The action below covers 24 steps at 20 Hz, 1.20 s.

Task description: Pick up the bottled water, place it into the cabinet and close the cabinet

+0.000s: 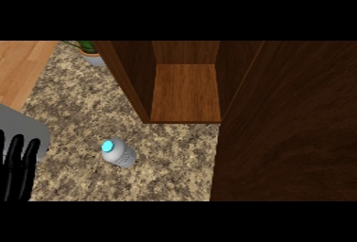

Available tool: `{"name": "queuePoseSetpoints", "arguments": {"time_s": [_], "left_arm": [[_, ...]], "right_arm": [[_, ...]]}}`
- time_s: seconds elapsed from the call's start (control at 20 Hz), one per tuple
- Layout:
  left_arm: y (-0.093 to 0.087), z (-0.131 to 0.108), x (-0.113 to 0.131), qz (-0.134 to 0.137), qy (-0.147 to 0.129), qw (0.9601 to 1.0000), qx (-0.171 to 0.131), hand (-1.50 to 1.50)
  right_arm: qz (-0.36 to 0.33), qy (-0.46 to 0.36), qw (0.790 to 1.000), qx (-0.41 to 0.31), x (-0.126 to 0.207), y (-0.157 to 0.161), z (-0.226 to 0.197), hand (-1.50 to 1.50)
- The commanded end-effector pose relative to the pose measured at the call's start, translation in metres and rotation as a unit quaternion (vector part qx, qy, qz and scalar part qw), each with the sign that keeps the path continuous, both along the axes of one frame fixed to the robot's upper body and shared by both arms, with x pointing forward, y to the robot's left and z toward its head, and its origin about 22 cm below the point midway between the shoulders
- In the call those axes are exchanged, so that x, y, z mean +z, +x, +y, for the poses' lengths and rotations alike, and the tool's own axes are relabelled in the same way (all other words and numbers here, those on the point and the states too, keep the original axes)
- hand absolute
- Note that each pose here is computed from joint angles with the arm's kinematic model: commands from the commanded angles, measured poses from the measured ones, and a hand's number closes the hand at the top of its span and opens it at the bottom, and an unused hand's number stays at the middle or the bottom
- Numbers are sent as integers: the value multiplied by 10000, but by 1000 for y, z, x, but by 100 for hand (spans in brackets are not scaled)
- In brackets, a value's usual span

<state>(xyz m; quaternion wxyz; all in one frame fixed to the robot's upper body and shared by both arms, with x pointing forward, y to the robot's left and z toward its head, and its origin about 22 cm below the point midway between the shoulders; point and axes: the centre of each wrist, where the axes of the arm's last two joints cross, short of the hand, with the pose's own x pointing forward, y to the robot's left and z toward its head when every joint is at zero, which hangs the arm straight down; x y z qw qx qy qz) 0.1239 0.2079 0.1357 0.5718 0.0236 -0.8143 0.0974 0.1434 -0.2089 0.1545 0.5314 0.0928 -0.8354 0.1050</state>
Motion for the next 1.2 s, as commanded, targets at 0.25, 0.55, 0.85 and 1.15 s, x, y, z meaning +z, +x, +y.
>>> {"name": "queuePoseSetpoints", "arguments": {"time_s": [0.25,0.55,0.85,1.15], "left_arm": [[-26,-7,5,405,-51,9991,114,-150],[-17,-4,-17,692,272,9971,153,-150],[16,-8,-47,903,373,9951,176,-150],[34,4,-64,1139,88,9929,338,-150]], "right_arm": [[62,97,9999,2,7,-13,12,-150],[4,78,10000,6,13,-26,22,-150],[2,115,9999,33,32,-30,32,-150],[6,21,9999,106,13,-17,36,-150]]}}
